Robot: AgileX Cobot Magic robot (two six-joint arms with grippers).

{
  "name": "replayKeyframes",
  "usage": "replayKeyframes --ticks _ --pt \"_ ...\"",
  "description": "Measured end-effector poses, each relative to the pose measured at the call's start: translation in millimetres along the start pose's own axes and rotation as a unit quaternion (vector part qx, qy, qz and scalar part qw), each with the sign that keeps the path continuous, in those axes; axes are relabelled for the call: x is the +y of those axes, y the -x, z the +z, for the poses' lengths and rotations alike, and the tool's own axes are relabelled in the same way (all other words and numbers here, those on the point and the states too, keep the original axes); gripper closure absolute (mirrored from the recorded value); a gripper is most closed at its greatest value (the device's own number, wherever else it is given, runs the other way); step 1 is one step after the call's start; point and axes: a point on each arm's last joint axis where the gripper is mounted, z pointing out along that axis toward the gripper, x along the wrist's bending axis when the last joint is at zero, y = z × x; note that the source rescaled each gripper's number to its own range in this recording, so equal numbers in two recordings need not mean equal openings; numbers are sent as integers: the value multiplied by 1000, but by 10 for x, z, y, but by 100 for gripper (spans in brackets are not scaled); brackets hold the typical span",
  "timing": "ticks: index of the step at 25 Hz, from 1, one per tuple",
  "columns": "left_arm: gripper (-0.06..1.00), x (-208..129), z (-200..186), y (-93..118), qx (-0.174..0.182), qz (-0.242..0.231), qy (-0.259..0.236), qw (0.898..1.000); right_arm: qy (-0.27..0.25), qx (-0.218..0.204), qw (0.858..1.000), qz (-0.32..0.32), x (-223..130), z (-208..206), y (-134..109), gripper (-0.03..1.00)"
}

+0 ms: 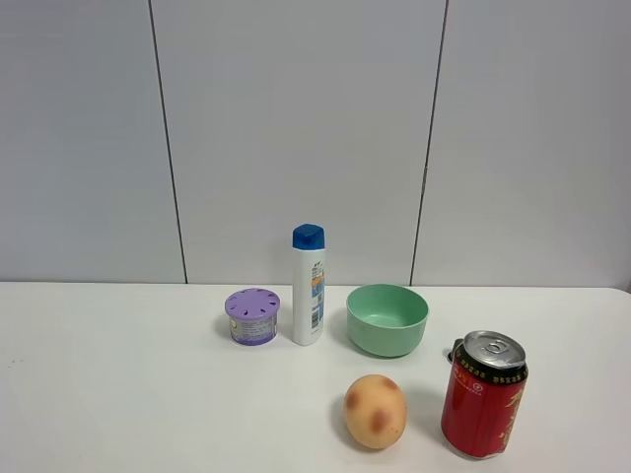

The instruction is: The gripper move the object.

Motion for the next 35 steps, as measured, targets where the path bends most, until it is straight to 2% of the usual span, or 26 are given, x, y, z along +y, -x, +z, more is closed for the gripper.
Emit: replayKeyframes --ticks 35 --pt "-6 0 0 0 0 0 0 1000 0 0 1000 0 0 0 0 74"
